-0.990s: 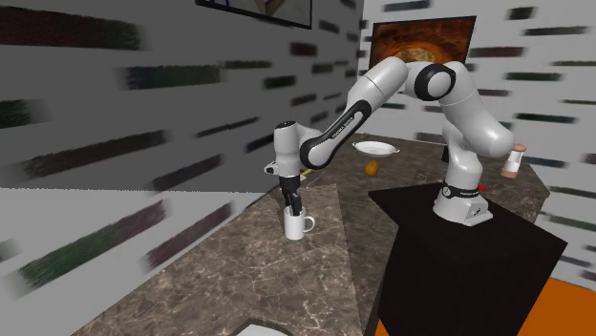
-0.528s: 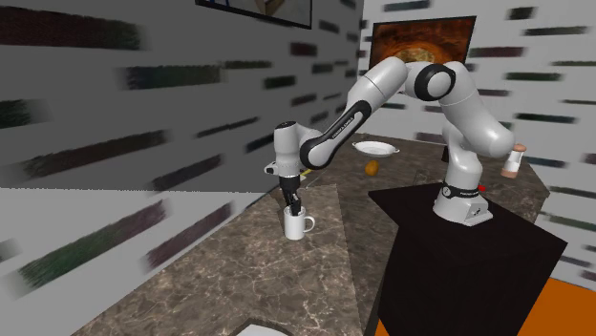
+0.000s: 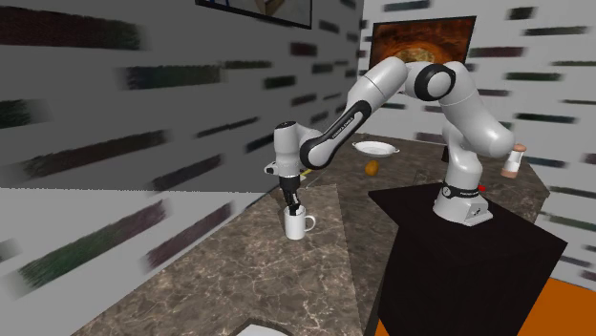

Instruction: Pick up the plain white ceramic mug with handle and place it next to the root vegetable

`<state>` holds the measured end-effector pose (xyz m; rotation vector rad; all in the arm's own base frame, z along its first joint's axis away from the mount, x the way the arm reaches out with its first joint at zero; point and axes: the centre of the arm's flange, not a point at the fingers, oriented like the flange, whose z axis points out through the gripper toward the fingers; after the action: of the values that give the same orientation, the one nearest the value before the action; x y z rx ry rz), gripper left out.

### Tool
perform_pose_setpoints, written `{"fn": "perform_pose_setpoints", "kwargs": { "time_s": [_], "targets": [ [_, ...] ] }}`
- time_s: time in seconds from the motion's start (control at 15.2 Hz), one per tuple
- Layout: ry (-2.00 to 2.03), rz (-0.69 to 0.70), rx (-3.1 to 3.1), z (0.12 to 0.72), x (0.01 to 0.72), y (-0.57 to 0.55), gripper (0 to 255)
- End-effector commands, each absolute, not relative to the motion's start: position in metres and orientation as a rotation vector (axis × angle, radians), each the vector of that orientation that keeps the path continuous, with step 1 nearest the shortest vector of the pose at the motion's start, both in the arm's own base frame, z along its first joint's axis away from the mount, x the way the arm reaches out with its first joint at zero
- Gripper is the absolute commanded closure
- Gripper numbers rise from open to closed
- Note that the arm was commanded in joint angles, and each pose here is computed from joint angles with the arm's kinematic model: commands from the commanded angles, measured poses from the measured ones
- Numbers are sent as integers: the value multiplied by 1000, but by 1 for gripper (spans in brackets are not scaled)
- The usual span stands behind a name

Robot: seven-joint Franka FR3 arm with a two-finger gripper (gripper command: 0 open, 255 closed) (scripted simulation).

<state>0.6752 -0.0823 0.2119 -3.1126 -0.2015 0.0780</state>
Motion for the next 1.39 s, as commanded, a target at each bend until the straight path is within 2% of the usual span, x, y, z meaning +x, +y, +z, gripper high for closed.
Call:
{"fn": "perform_pose_setpoints", "kwargs": {
  "time_s": [0.0,1.32],
  "targets": [
    [-202,78,-3112,212,675,-82,255],
    [-202,78,-3112,317,675,-82,255]
  ]
}}
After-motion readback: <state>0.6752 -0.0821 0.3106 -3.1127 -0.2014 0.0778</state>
